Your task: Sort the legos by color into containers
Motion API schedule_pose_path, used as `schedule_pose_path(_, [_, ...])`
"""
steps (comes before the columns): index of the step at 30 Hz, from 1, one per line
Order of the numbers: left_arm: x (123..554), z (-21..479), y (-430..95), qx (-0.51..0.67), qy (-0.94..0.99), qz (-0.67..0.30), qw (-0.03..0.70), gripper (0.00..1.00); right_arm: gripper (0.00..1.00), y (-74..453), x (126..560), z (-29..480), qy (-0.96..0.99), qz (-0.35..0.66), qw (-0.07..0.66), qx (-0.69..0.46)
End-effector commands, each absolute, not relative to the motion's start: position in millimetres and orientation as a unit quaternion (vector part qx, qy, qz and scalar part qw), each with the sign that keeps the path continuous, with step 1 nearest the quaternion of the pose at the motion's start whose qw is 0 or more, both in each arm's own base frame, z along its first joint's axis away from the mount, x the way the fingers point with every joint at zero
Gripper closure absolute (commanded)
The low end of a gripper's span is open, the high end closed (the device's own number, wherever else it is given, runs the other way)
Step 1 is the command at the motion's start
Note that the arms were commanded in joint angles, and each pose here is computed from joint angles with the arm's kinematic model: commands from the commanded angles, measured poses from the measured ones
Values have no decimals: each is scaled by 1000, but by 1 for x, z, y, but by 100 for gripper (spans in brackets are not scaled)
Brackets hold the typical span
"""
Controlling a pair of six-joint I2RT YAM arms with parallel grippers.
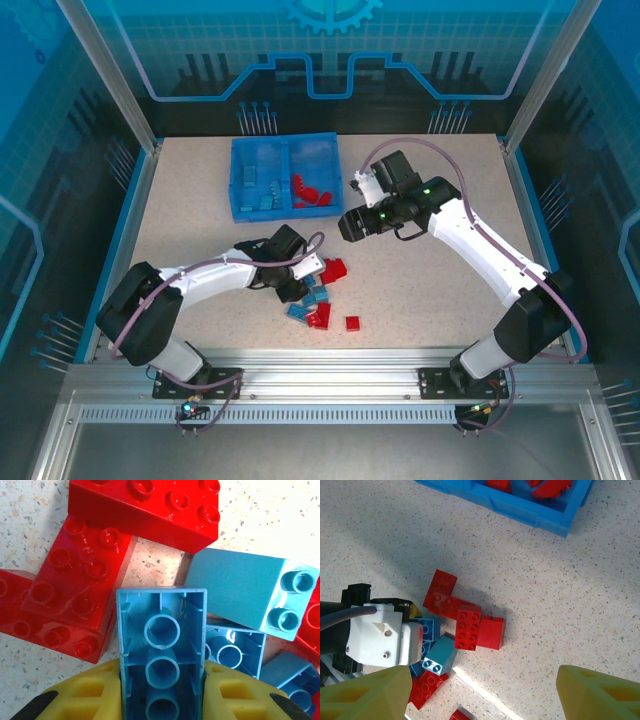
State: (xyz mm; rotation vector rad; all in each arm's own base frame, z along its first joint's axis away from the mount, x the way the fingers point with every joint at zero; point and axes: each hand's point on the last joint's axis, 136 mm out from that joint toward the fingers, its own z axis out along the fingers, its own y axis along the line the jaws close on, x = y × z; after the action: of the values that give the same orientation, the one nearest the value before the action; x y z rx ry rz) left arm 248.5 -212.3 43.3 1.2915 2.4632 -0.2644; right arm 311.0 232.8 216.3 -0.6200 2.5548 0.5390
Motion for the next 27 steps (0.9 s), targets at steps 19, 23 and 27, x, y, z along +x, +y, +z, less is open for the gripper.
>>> schedule_pose_path(19, [400,185,-127,-92,934,-147,313,83,22,239,312,236,918,236,245,-202])
schedule_pose_path(23, [433,175,-102,-191,930,-144,280,80,22,237,311,237,920,235,245,-196])
schedule_pose_path(27, [457,156,-86,-253,929,-127,238,80,22,234,309,238,921,233,247,-191])
